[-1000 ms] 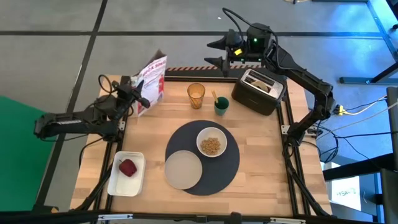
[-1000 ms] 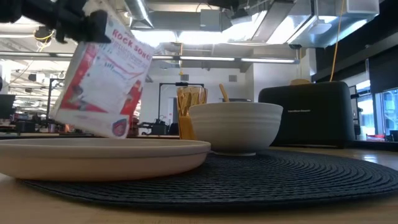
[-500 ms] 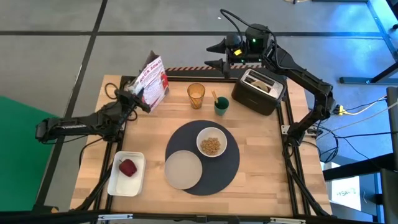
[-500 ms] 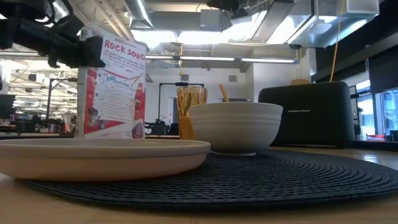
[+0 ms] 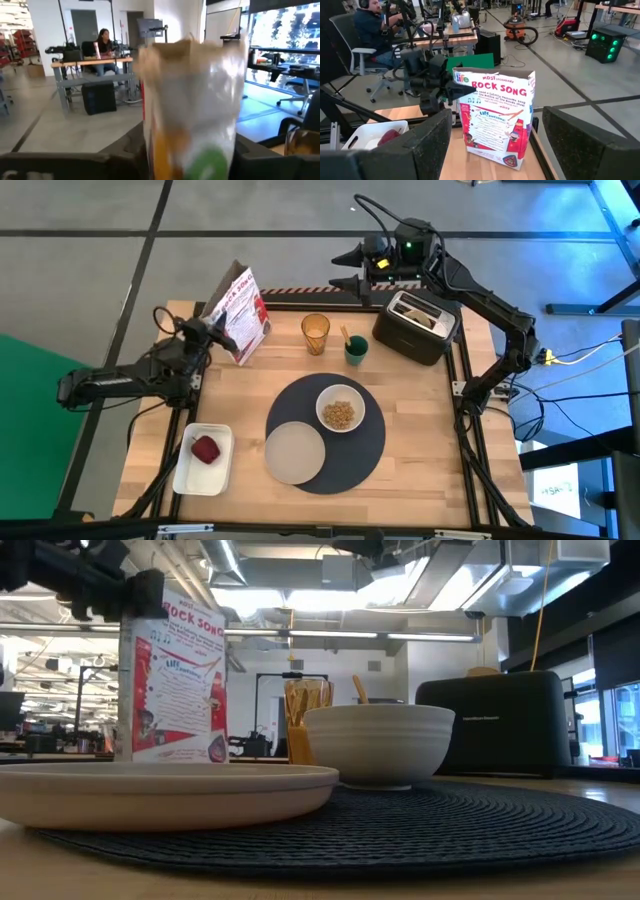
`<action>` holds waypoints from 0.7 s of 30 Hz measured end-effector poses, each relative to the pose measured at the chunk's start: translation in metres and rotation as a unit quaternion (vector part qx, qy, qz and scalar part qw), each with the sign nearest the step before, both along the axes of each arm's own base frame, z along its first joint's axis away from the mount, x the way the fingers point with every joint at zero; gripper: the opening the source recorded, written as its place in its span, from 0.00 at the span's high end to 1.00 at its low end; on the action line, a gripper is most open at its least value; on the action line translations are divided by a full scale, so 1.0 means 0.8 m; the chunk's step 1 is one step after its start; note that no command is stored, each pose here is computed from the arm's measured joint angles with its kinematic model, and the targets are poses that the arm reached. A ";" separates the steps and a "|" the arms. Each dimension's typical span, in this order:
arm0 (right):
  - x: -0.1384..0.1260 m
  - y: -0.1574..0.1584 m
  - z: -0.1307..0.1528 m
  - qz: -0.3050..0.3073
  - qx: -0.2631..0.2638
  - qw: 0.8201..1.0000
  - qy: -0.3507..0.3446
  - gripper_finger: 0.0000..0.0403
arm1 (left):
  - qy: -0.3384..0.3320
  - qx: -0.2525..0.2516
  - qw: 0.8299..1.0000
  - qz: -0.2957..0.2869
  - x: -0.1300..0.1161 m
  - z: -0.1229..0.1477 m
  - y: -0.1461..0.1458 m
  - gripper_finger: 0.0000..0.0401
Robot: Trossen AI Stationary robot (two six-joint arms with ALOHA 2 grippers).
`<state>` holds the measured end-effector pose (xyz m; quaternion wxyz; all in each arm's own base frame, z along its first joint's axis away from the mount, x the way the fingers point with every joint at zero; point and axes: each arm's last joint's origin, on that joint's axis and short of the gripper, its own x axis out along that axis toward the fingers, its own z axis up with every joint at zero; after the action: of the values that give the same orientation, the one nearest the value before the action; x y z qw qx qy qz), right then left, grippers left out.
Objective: Arrange a breakfast setting
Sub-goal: Put the toasted bread on the gray plate
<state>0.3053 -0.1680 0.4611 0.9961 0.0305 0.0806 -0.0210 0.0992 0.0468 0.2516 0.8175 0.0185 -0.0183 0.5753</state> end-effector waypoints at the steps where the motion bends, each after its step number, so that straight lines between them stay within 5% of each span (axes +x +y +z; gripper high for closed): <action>1: 0.000 0.000 0.000 0.000 -0.001 1.000 -0.001 0.26 | 0.000 0.003 1.000 -0.002 0.000 0.004 0.000 0.63; 14: 0.001 0.000 0.005 0.000 -0.012 1.000 -0.019 0.26 | -0.023 0.069 0.996 -0.042 -0.021 0.095 -0.007 0.48; 21: 0.001 -0.001 0.007 0.000 -0.015 1.000 -0.025 0.26 | -0.008 0.071 0.997 -0.042 -0.026 0.107 -0.008 0.43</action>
<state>0.3061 -0.1684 0.4664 0.9981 0.0158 0.0553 -0.0210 0.0782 0.0403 0.3375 0.8374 0.0713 -0.0661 0.5380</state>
